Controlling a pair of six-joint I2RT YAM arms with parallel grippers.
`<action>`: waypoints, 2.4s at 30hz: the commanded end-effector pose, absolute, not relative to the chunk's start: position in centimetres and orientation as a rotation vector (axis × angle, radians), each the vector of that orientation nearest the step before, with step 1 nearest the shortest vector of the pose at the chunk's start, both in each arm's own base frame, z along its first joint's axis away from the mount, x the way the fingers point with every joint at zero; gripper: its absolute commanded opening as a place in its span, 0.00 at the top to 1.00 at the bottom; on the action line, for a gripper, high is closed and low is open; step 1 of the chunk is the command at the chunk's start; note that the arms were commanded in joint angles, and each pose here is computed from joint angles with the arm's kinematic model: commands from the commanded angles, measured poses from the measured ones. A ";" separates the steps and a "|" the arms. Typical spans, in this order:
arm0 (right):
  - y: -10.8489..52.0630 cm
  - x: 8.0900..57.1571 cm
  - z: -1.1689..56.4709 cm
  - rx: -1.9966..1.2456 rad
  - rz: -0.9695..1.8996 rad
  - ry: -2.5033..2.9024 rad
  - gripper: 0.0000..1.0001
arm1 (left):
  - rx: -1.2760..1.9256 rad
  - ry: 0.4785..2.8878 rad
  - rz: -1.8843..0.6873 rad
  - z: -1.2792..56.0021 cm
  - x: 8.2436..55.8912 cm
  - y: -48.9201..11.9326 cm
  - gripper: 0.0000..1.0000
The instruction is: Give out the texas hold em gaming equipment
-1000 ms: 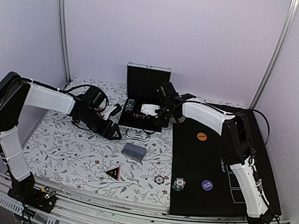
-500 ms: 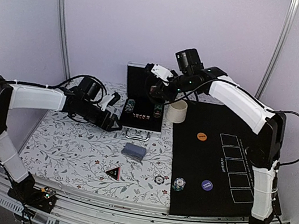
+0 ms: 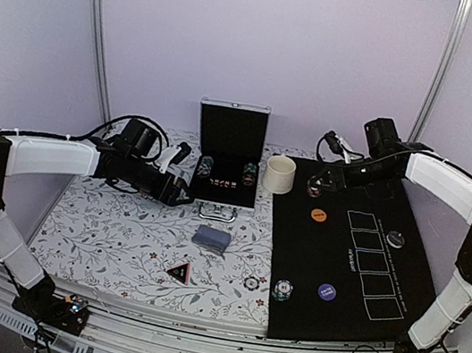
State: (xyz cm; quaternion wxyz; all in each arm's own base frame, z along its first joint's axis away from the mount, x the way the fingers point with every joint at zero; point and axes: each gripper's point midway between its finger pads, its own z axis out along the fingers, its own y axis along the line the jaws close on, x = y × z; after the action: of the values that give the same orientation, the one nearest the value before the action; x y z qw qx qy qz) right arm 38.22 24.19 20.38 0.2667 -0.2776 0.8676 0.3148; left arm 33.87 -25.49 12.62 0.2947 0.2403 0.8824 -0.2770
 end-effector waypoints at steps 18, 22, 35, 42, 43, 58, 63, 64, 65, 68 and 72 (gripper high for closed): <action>24.6 45.6 9.5 -0.331 1.351 2.463 0.98 | 0.947 2.122 -0.709 15.1 35.0 -34.7 0.29; 24.8 45.5 7.8 -0.323 1.377 2.477 0.98 | 1.034 2.004 -0.694 15.6 37.6 -39.6 0.31; 25.1 44.4 4.5 -0.321 1.466 2.523 0.98 | 1.149 1.890 -0.702 8.4 40.6 -51.6 0.38; 24.9 43.3 3.5 -0.312 1.478 2.546 0.98 | 1.092 1.926 -0.625 4.6 42.6 -53.6 0.28; 24.9 43.3 3.4 -0.313 1.474 2.550 0.98 | 1.085 1.936 -0.610 4.2 42.9 -53.6 0.28; 24.1 43.8 3.7 -0.283 1.360 2.580 0.82 | 1.157 1.946 -0.665 -0.1 42.3 -55.4 0.52; 23.7 44.4 4.1 -0.267 1.291 2.587 0.66 | 1.170 1.930 -0.665 0.1 42.0 -55.4 0.61; 23.6 44.4 4.1 -0.267 1.284 2.589 0.64 | 1.170 1.927 -0.666 0.1 42.0 -55.3 0.62; 23.5 44.4 4.1 -0.268 1.273 2.591 0.62 | 1.171 1.923 -0.669 0.3 42.0 -55.3 0.63; 23.4 44.5 4.4 -0.273 1.251 2.589 0.57 | 1.175 1.919 -0.665 0.3 42.0 -55.3 0.63; 23.3 44.7 4.7 -0.280 1.232 2.582 0.53 | 1.178 1.919 -0.663 0.3 41.9 -55.3 0.63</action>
State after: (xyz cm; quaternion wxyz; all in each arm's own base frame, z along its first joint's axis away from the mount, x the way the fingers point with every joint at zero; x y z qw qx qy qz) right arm 44.32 24.18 3.91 0.1128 -0.0952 0.8782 0.4550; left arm 42.83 -55.25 1.74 0.3996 0.4519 0.7534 -0.2617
